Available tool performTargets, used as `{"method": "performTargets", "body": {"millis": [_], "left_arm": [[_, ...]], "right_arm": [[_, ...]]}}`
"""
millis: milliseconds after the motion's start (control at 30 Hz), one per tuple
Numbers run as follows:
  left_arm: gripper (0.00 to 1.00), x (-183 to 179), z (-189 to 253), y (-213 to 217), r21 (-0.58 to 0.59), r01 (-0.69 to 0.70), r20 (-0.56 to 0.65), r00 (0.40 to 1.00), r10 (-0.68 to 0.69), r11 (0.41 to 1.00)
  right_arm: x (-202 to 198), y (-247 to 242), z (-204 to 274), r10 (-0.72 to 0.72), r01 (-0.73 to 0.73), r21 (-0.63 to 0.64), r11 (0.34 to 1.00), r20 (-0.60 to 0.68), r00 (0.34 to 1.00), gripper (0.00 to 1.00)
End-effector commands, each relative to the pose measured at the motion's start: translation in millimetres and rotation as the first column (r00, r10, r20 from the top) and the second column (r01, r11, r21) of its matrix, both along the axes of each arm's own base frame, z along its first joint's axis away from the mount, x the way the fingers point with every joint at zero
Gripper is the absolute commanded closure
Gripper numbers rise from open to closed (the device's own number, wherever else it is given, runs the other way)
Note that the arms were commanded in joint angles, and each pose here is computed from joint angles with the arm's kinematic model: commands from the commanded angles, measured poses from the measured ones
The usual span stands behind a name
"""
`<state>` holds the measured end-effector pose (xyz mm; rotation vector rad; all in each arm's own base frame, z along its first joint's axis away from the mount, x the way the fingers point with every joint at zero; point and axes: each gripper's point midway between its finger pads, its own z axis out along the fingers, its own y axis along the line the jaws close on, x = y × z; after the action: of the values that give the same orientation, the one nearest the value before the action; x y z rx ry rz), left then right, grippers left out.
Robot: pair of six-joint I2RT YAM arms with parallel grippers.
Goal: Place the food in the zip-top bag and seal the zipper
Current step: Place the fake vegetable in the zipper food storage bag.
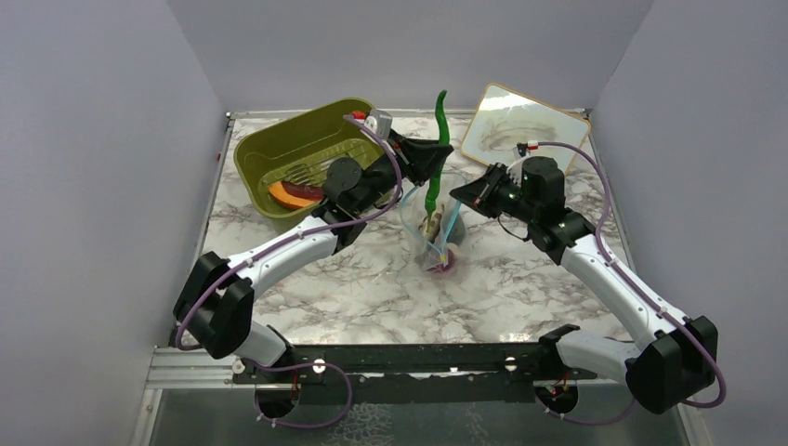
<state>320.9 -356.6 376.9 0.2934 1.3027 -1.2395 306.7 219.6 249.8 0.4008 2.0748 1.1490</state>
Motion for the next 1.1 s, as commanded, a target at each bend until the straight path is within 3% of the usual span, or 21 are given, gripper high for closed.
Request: {"method": "performTargets", "body": {"millis": [0,400,500,633,833,1067], "left_arm": [[0.91,6.4,12.8,1.6,-0.02,-0.044,0.099,0.994,0.046,0.999],[0.91,12.1,-42.4,-1.5,0.01,-0.059,0.072,0.996,0.058,0.998],[0.77,8.0,-45.9,-0.8,0.007,-0.044,0.056,0.997,0.044,0.999],[0.69,-1.7,-52.3,6.0,0.01,-0.036,0.036,0.999,0.035,0.999],[0.48,-16.8,-71.2,17.5,0.022,-0.025,-0.014,1.0,0.025,0.999],[0.48,-23.6,-74.9,25.7,0.092,-0.038,-0.012,0.999,0.039,0.995]], "right_arm": [[0.6,2.9,33.7,0.012,-0.018,0.06,0.998,0.094,0.995,0.99],[6.7,5.1,32.2,0.01,-0.016,0.062,0.998,0.1,0.995,0.99],[10.1,3.0,30.0,-0.006,0.001,0.053,0.999,0.101,0.995,0.99],[14.3,0.4,29.5,-0.029,0.024,0.046,0.999,0.111,0.993,0.99],[21.4,0.8,31.1,-0.037,0.033,0.034,0.999,0.123,0.992,0.99],[24.5,3.1,34.9,-0.027,0.023,0.03,0.999,0.138,0.99,0.99]]}}
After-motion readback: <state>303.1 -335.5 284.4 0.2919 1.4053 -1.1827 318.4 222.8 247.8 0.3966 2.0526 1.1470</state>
